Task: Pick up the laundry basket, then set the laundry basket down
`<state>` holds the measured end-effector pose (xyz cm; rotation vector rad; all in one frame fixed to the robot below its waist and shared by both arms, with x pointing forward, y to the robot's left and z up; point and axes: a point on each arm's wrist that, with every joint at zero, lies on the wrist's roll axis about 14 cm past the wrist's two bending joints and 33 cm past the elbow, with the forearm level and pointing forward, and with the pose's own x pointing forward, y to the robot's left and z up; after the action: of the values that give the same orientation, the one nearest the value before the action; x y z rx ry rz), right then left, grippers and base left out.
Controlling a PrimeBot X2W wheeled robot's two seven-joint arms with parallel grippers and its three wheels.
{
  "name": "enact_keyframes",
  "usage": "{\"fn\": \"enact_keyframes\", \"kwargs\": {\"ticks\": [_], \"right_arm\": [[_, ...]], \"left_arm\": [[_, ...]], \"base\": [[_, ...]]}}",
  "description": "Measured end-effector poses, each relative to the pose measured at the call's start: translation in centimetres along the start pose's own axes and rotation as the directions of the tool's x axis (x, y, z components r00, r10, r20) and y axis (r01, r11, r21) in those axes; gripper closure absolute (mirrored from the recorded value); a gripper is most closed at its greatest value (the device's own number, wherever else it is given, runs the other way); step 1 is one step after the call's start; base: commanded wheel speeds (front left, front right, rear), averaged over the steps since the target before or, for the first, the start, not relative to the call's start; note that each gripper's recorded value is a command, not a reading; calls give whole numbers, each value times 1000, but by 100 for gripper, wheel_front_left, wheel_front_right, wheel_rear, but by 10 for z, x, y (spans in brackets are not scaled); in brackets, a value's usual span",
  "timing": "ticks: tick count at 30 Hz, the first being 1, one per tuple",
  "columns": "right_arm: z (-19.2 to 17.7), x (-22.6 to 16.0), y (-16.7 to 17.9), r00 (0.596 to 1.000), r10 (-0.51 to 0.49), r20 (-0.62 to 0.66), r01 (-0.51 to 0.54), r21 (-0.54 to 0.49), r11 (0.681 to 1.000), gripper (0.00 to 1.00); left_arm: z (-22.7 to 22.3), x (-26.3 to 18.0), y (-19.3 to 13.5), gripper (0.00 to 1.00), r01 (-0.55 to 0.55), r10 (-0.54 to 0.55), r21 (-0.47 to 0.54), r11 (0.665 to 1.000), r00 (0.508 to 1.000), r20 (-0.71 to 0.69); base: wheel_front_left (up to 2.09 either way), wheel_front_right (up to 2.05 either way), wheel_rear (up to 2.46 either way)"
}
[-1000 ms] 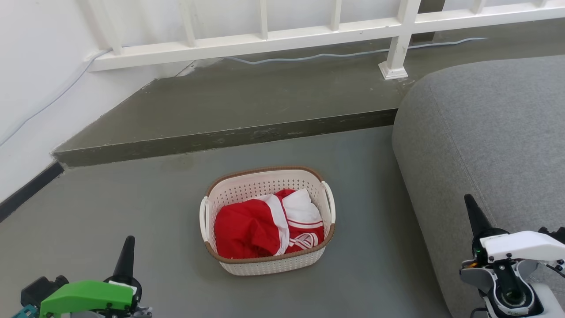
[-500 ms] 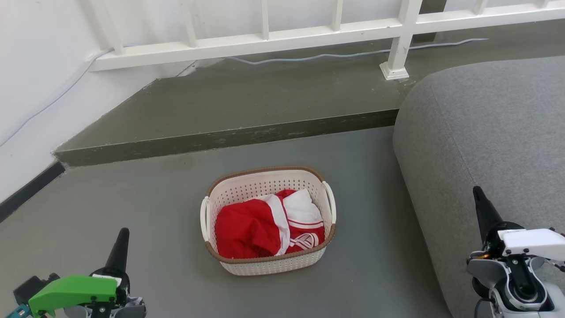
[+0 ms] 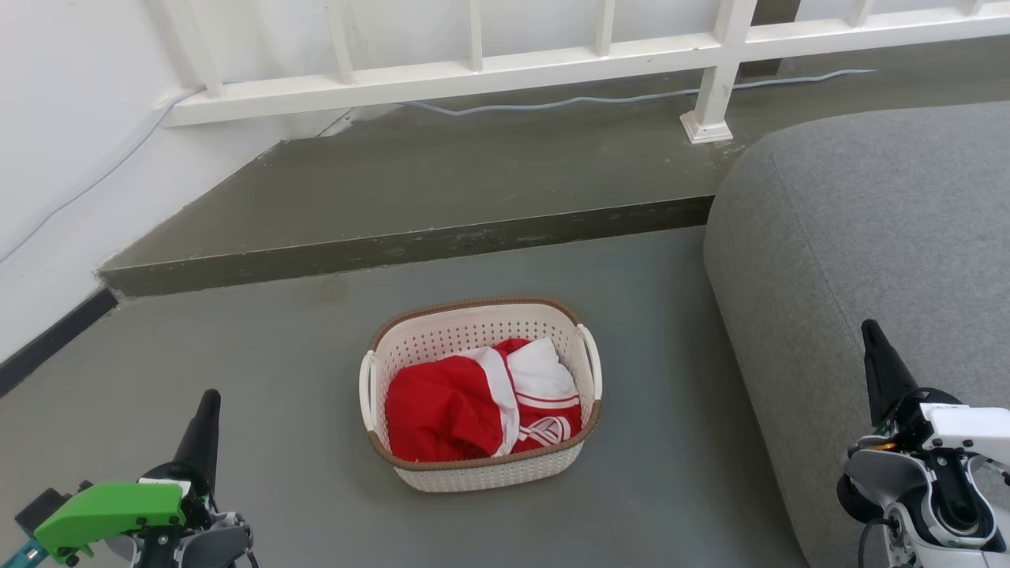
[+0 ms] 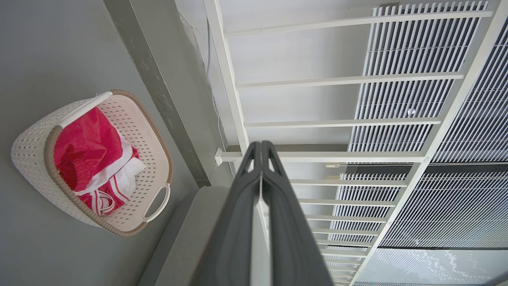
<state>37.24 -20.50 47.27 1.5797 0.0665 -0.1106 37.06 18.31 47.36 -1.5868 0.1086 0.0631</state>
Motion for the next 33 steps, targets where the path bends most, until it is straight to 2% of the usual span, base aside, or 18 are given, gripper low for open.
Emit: {"fn": "enact_keyframes", "kwargs": {"ticks": [33], "right_arm": [[0,0,1,1000,3,2,-3,1,1000,100]], "left_arm": [[1,1,2,100,-7,7,-2,1000,1000,4]], "base": [[0,0,0]]}}
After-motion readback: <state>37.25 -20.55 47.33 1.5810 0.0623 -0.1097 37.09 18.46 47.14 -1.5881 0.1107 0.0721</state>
